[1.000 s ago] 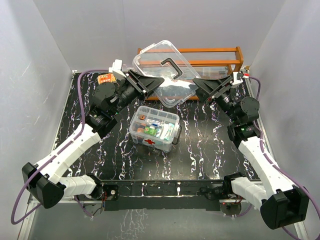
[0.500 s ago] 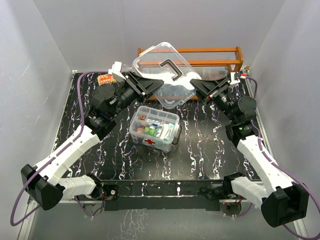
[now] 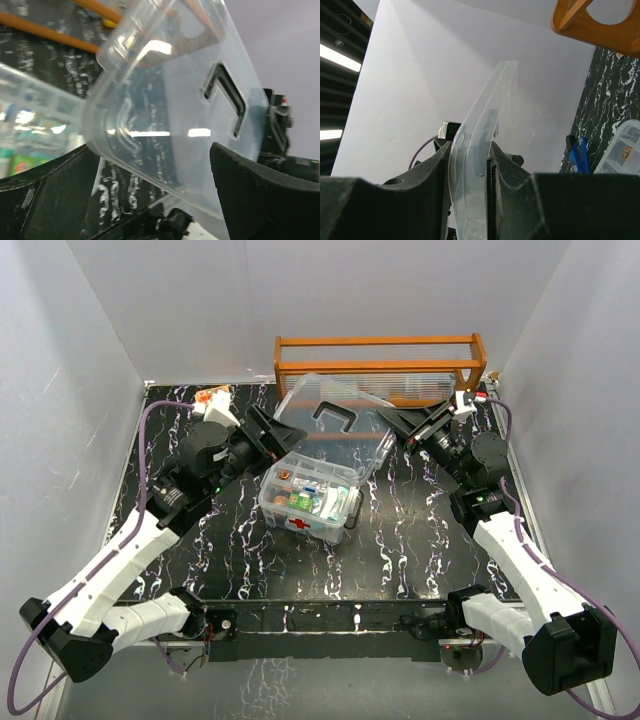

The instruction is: Organize the medicine kit

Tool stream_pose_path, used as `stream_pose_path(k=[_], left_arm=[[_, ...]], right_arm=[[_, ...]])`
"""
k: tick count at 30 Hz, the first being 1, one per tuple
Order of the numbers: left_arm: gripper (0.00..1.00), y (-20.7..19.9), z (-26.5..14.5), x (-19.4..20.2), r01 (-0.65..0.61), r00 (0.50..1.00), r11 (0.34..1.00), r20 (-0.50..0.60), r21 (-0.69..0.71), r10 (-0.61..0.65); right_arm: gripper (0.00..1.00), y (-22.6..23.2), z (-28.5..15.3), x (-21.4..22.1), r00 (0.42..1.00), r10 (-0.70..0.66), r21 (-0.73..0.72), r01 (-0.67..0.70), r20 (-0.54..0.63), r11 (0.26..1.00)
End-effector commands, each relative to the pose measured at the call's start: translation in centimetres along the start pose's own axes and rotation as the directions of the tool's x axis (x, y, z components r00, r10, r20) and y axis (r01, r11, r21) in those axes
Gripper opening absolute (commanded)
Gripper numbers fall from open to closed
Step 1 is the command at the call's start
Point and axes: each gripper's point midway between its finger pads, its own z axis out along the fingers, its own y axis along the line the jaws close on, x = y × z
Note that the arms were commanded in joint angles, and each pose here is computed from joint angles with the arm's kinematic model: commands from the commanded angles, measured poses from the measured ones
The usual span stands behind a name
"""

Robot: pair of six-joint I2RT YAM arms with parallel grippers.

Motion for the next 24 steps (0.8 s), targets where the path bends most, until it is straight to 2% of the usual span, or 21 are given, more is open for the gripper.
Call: stream_pose_path(k=[1, 5, 10, 15, 18, 24], left_arm=[[0.89, 5.8, -3.3, -1.1, -0.13, 0.988, 0.962, 0.051, -0.24, 0.146], [0.9, 7.5, -5.3, -3.0, -0.194, 0.964, 0.917, 0.106, -0.347, 0.244], [0.9, 9.4, -6.5, -4.9, -0.255, 0.931, 0.837, 0.111, -0.485, 0.348], [0.9, 9.5, -5.5, -5.3, -0.304, 0.92, 0.81, 0.065, -0.501, 0.386], [0.91, 10.3, -4.5, -6.2, -0.296, 0.933, 0.809, 0.028, -0.507, 0.359], [0.91, 13.7, -2.3, -6.7, -0.195, 0.981, 0.879, -0.084, -0.434, 0.175]], right_arm=[[0.12, -0.4, -0.2, 0.5, 0.999, -0.026, 0.009, 0.026, -0.021, 1.0], [0.12, -2.4, 0.1, 0.9, 0.999, 0.005, 0.069, -0.001, -0.051, 0.998], [0.11, -4.2, 0.5, 1.3, 0.997, 0.048, 0.116, -0.041, -0.064, 0.992], [0.1, -4.8, 1.4, 2.1, 0.994, 0.088, 0.136, -0.079, -0.066, 0.988], [0.1, -5.0, 2.0, 2.5, 0.994, 0.095, 0.142, -0.086, -0.056, 0.986], [0.11, -5.3, 3.9, 3.9, 0.993, 0.11, 0.132, -0.104, -0.036, 0.986]])
